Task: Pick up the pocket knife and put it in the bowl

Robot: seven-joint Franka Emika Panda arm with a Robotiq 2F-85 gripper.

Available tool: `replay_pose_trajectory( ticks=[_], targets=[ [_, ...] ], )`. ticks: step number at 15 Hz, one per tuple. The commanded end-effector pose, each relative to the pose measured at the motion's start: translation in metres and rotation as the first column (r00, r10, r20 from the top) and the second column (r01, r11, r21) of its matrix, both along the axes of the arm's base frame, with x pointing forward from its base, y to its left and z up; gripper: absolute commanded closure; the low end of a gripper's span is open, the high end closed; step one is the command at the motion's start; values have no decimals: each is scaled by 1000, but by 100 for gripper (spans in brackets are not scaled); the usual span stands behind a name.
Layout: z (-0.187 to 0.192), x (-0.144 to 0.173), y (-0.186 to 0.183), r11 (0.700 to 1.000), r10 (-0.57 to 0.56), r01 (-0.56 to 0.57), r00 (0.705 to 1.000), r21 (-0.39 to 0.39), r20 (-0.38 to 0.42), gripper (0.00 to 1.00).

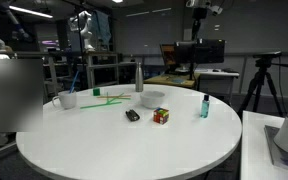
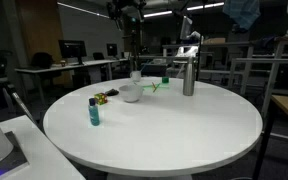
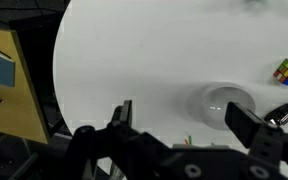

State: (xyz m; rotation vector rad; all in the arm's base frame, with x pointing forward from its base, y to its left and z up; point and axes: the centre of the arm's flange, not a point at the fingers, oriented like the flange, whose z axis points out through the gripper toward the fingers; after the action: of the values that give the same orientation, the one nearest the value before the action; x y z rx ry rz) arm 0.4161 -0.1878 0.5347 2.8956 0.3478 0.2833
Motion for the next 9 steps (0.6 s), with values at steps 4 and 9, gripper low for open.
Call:
replay_pose_trajectory(
  ticks=[4,9],
  targets=[
    [-5,6,2,1000,18,-18,1000,13,4,0],
    [-40,42,24,993,18,-15,1000,115,-21,0]
  ],
)
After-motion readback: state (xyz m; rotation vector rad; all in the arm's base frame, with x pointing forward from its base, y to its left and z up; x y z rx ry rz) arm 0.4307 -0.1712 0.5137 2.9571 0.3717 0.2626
